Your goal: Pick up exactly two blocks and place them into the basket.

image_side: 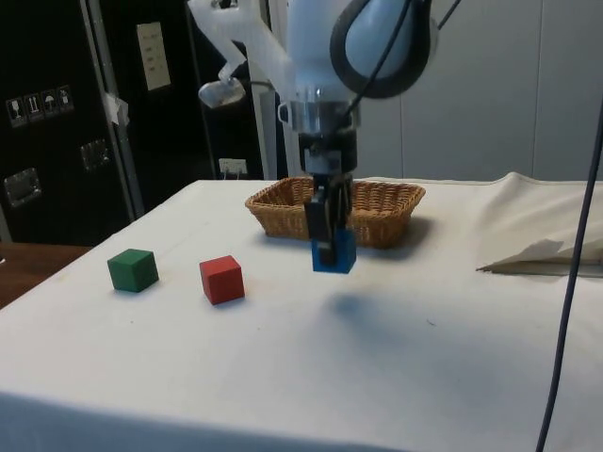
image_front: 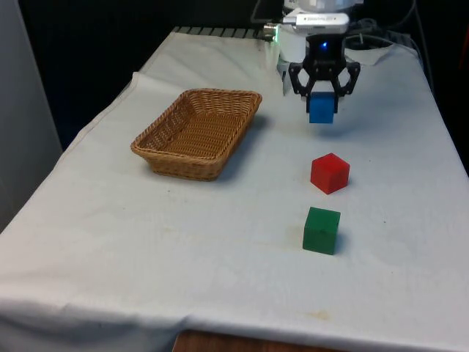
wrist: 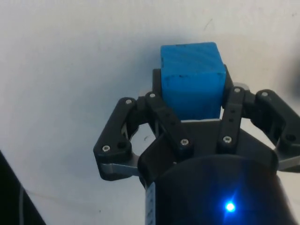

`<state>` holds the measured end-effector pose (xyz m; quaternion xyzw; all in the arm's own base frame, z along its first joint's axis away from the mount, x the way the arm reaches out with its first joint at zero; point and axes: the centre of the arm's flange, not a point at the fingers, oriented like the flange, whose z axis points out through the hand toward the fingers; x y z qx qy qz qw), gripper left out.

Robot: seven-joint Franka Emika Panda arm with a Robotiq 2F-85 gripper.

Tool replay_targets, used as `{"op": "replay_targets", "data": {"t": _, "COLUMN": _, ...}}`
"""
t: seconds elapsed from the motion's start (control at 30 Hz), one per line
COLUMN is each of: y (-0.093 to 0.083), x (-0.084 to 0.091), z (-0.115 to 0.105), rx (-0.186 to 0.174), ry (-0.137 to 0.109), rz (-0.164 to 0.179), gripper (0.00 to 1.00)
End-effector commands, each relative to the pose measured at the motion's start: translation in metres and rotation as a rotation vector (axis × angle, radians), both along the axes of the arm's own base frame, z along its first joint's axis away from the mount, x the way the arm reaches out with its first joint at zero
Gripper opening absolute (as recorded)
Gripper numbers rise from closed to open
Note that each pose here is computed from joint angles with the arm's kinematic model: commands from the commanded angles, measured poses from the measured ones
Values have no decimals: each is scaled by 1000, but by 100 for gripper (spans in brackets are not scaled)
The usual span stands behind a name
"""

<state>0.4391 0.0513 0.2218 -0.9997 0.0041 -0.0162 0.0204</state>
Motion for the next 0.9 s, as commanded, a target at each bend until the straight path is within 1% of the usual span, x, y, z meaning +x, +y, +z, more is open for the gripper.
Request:
{"op": "replay_targets", "data": {"t": 0.0, "y": -4, "x": 0, "z": 3, "rx": -8, "ry": 1, "rz": -1, "gripper": 1}}
{"op": "replay_targets", "data": {"t": 0.03, "y": -7, "x": 0, "z": 10, "rx": -5, "ry": 0, "rz": 0, "gripper": 1}}
{"op": "replay_targets", "data": {"t": 0.2, "y": -18, "x": 1, "z": 25, "rx": 2, "ry": -3, "rz": 3, "gripper": 1}}
{"op": "replay_targets", "data": {"t": 0.23, "y": -16, "x": 2, "z": 24, "rx": 8, "ry": -6, "rz": 2, "gripper": 1}}
{"op": "replay_targets", "data": {"t": 0.27, "y": -21, "x": 1, "z": 28, "rx": 3, "ry": -4, "rz": 6, "gripper": 1}}
{"op": "replay_targets", "data": {"t": 0.33, "y": -29, "x": 2, "z": 36, "rx": 8, "ry": -6, "rz": 11, "gripper": 1}}
{"op": "replay_targets", "data": {"t": 0.47, "y": -39, "x": 2, "z": 45, "rx": 15, "ry": -9, "rz": 17, "gripper": 1}}
{"op": "replay_targets", "data": {"t": 0.5, "y": -35, "x": 2, "z": 43, "rx": 22, "ry": -13, "rz": 16, "gripper": 1}}
{"op": "replay_targets", "data": {"t": 0.53, "y": -46, "x": 3, "z": 48, "rx": 18, "ry": -13, "rz": 16, "gripper": 1}}
{"op": "replay_targets", "data": {"t": 0.73, "y": -66, "x": 4, "z": 56, "rx": 25, "ry": -15, "rz": 17, "gripper": 1}}
{"op": "replay_targets", "data": {"t": 0.77, "y": -62, "x": 4, "z": 55, "rx": 31, "ry": -20, "rz": 17, "gripper": 1}}
{"op": "replay_targets", "data": {"t": 0.8, "y": -69, "x": 4, "z": 56, "rx": 26, "ry": -14, "rz": 16, "gripper": 1}}
{"op": "replay_targets", "data": {"t": 0.87, "y": -80, "x": 5, "z": 57, "rx": 27, "ry": -15, "rz": 17, "gripper": 1}}
